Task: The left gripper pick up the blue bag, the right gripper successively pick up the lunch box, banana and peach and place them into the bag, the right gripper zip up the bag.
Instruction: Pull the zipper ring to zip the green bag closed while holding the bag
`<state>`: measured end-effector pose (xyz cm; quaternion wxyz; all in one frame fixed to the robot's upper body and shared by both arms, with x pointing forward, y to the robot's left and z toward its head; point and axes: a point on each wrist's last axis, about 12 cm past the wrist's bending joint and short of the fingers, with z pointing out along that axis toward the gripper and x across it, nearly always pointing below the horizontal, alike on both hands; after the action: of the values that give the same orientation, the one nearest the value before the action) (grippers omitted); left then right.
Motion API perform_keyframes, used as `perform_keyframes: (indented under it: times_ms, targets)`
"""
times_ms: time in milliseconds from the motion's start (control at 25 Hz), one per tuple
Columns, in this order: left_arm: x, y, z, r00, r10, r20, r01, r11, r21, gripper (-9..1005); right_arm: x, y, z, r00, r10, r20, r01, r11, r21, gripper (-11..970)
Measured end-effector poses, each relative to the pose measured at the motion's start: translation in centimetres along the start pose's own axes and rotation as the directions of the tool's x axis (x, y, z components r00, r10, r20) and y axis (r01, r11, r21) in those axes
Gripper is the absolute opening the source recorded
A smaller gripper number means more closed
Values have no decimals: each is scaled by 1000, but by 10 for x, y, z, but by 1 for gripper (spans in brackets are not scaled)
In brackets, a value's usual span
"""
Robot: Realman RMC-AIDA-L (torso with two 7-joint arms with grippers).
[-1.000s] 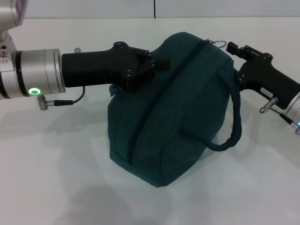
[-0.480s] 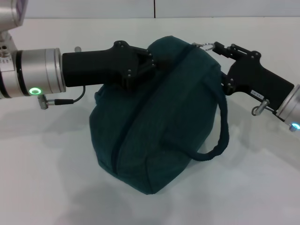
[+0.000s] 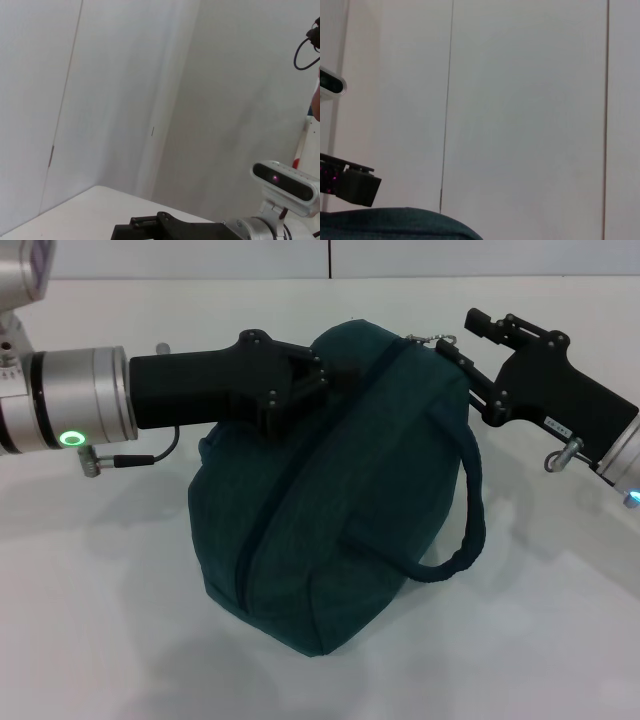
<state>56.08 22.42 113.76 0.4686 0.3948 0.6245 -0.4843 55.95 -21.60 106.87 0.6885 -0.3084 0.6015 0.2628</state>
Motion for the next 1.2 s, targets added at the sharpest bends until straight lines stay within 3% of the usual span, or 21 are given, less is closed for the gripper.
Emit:
perform_keyframes:
  times_ms: [840, 1200]
  targets:
    - [1, 0, 0, 1000, 7, -2, -7, 1000, 1, 15, -3, 9, 10, 999, -38, 5, 39, 997, -72, 331]
    - [0, 0, 0, 1000, 22, -4, -22, 1000, 0, 17, -3, 8, 11, 999, -38, 5, 38, 997, -65, 220]
